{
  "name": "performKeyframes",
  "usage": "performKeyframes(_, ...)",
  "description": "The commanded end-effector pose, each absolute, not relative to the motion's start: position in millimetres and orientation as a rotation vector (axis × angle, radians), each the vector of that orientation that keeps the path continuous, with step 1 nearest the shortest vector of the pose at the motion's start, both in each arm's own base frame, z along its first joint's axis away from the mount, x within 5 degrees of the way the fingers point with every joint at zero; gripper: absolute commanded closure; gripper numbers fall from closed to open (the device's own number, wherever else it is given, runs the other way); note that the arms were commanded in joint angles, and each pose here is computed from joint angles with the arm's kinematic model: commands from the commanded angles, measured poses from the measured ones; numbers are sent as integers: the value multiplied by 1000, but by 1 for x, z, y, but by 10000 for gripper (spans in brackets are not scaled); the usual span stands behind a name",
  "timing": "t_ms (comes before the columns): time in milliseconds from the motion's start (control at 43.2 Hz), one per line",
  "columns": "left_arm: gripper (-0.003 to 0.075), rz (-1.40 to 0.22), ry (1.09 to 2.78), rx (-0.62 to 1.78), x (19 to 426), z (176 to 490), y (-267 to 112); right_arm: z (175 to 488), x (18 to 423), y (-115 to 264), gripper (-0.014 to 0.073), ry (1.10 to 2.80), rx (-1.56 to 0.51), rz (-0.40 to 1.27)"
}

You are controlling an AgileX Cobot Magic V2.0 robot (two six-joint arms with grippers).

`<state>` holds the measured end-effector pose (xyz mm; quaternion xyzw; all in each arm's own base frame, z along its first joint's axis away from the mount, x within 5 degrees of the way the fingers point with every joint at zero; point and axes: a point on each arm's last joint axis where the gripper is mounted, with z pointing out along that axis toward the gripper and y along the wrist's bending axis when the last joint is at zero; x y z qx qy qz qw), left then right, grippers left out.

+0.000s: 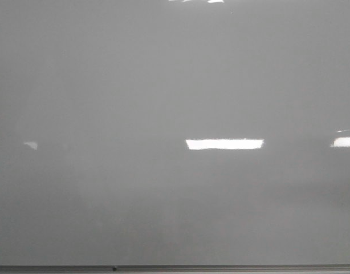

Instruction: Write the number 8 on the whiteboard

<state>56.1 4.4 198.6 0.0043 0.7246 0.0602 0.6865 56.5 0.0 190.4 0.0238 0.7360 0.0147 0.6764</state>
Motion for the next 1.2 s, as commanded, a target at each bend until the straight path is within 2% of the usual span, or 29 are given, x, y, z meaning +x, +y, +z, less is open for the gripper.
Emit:
performKeyframes(0,739,137,1470,-7,54,212,5,215,53,-1,663,1491,47,16)
performKeyframes(185,739,149,1321,-13,52,225,5,249,45,0,662,1414,41,18)
performKeyframes(255,739,147,1193,-25,48,238,6,265,39,0,662,1388,37,20)
performKeyframes(324,739,146,1138,-26,43,255,5,283,35,0,662,1376,33,22)
performKeyframes(440,739,136,1236,-19,43,284,4,305,38,1,662,1423,30,25)
performKeyframes(602,739,120,1473,-13,66,312,5,330,60,1,662,1547,28,30)
performKeyframes(695,739,114,1576,-13,84,317,7,335,73,1,662,1593,30,31)
performKeyframes(880,720,103,1641,-20,99,315,8,332,85,0,645,1645,32,31)
performKeyframes(949,645,85,1647,-33,100,314,8,331,86,0,568,1644,33,31)
performKeyframes(1019,489,75,1652,-42,100,312,8,331,86,0,433,1643,33,31)
performKeyframes(1088,294,69,1653,-46,100,311,8,331,86,0,287,1644,33,31)
performKeyframes(1135,199,56,1652,-57,100,311,7,331,86,0,196,1645,33,31)
performKeyframes(1181,137,55,1650,-58,100,311,7,331,86,0,121,1647,33,31)
